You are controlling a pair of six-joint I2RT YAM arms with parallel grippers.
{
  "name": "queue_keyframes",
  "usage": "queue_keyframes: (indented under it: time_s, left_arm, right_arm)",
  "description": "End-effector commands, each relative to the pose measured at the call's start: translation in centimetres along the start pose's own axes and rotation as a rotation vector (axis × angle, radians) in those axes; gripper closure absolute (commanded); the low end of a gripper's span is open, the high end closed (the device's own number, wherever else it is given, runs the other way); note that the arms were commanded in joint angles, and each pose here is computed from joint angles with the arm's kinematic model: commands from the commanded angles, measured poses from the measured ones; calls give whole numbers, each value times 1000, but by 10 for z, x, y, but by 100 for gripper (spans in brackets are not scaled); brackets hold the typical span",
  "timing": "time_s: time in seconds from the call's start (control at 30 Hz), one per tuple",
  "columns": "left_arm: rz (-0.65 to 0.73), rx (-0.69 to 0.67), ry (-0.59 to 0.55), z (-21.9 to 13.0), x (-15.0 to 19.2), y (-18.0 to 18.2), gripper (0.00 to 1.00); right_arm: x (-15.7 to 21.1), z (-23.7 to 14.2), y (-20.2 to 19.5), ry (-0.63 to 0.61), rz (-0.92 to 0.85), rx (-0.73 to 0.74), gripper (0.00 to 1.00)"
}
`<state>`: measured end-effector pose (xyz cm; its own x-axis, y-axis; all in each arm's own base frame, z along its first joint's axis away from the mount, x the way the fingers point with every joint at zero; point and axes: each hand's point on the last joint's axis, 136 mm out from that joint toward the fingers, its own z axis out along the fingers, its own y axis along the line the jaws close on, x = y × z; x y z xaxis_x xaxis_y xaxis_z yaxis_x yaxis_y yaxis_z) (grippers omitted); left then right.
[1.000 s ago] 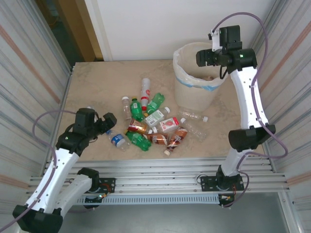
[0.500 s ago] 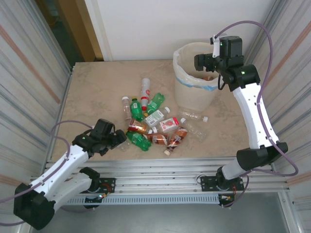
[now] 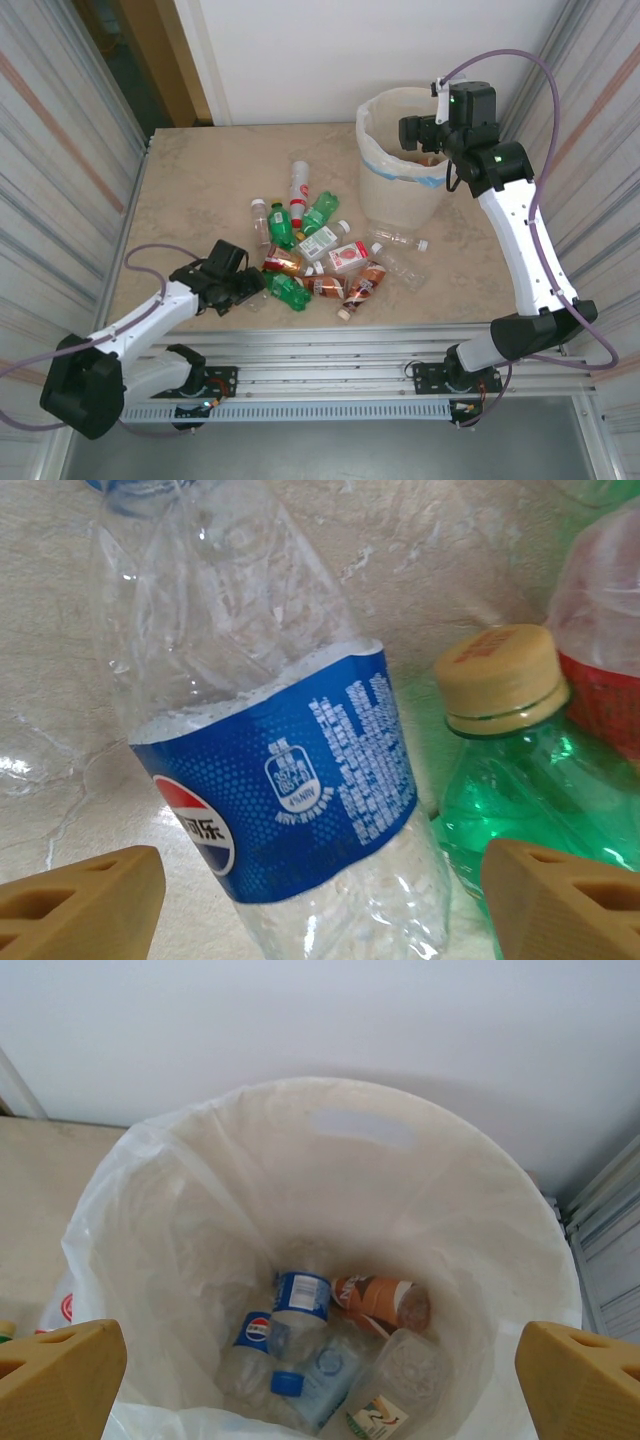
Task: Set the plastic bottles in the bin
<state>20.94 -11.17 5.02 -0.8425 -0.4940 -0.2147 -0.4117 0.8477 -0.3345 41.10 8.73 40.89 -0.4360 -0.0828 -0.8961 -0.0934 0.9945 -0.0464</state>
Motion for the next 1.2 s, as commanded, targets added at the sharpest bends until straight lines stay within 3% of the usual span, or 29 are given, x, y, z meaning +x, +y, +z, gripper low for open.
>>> queue_keyframes:
  time_s: [0.0, 0.13, 0.57, 0.9, 1.17]
  left_arm:
    - [-19, -22, 24, 8, 5, 9, 19]
    - [-28, -47, 38, 17, 7, 18, 23]
    - [-39, -70, 54, 32, 2, 27, 24]
    - [-16, -64, 28, 22, -3, 25, 53]
    - [51, -30, -87, -16, -25, 14, 64]
  right_arm:
    - [-9, -13, -3, -48, 32, 13, 2]
    - [-7, -12, -1, -46, 31, 9, 2]
    - [-4, -13, 4, -37, 22, 7, 2]
    - [-7, -28, 15, -49, 29, -37, 2]
    - [1, -27, 45, -20, 30, -128, 2]
